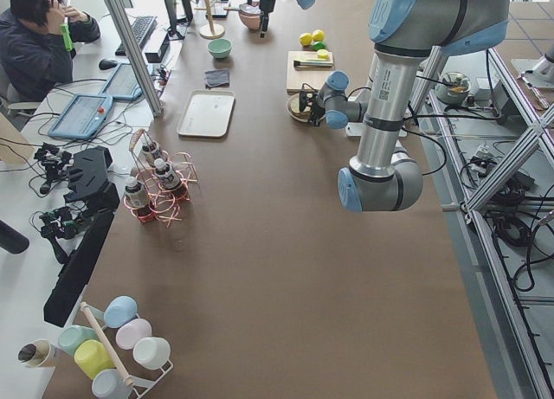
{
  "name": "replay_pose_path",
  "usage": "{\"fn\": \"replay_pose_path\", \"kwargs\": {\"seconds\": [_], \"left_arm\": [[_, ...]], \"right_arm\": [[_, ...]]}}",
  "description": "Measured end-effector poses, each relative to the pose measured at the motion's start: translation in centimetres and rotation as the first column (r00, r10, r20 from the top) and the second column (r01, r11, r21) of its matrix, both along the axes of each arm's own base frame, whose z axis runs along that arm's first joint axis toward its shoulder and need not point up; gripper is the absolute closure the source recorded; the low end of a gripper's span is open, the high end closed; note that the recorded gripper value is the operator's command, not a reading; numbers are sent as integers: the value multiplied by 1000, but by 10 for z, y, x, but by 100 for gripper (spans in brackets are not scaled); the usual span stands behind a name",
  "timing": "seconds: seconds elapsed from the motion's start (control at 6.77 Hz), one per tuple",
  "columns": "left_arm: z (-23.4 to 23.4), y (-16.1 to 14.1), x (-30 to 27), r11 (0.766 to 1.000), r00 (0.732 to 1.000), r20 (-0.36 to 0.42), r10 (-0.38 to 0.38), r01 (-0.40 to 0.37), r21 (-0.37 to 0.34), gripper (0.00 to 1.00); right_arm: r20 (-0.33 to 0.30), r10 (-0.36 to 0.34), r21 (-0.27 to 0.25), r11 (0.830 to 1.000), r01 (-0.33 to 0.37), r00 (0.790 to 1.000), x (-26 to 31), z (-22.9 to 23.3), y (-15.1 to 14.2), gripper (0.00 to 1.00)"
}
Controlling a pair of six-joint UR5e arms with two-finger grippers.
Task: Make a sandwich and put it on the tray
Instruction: 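Grasp the white plate rim with the left gripper while the right arm retracts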
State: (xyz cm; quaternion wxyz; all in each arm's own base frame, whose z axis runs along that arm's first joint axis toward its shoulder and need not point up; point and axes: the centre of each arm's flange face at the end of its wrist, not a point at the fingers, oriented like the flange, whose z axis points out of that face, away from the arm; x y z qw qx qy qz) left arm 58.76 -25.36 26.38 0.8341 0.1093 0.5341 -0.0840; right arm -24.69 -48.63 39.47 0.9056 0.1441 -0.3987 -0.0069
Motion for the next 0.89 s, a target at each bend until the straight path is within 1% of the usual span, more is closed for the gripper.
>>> {"fn": "replay_pose_path", "kwargs": {"seconds": [0.3,0.44,0.59,0.74,0.89], "left_arm": [[-9,-11,-5,1000,1000,-9,-1,1,23,100],[-16,-25,-12,1000,1000,-19,4,-4,21,100],[-18,-49,-25,1000,1000,-25,12,-12,3,100],[-20,-74,-39,1000,1000,-29,10,-10,-9,100],[-25,-104,-53,1000,1000,-27,4,-4,-6,100]], "right_arm": [[-12,6,-17,1000,-6,1000,8,12,3,0],[-32,10,-16,1000,-11,999,21,23,1,0],[-62,3,1,1000,-3,998,41,38,-3,0],[-77,-16,16,1000,17,997,61,49,-8,0],[-69,-55,26,998,57,996,84,58,-13,0]]}}
